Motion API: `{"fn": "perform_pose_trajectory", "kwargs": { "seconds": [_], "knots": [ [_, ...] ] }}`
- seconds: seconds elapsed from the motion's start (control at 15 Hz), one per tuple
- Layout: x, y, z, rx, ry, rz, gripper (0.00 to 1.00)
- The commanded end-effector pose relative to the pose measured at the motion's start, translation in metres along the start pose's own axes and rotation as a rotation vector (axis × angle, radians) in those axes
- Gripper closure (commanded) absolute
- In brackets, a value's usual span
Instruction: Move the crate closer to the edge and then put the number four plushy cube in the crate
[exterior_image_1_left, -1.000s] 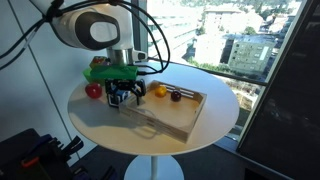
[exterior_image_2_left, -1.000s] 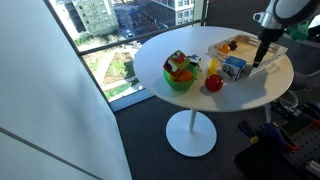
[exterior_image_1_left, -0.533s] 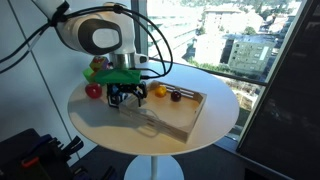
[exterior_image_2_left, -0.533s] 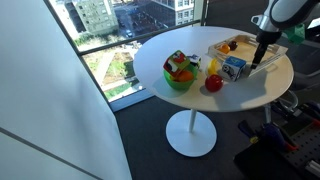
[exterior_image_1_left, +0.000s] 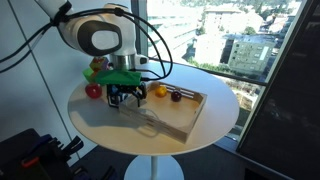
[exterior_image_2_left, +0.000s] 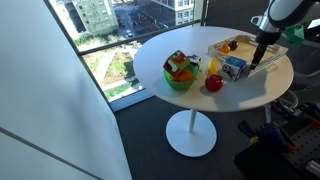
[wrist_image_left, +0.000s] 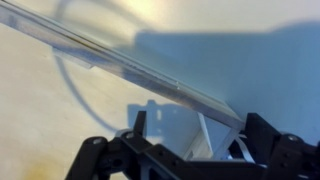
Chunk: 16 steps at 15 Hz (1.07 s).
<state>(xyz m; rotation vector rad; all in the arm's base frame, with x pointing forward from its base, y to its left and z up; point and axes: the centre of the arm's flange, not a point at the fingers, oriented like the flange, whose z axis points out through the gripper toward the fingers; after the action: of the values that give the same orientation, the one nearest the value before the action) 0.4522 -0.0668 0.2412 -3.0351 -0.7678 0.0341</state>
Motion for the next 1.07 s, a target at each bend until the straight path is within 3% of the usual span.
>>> {"fn": "perform_pose_trajectory", "kwargs": {
  "seconds": [0.0,1.0],
  "knots": [
    [0.0,0.005,-0.002,0.017,0.011,-0.015,0.0],
    [-0.002,-0.006,0.01,0.029,-0.005,-0.043,0.0]
  ]
}}
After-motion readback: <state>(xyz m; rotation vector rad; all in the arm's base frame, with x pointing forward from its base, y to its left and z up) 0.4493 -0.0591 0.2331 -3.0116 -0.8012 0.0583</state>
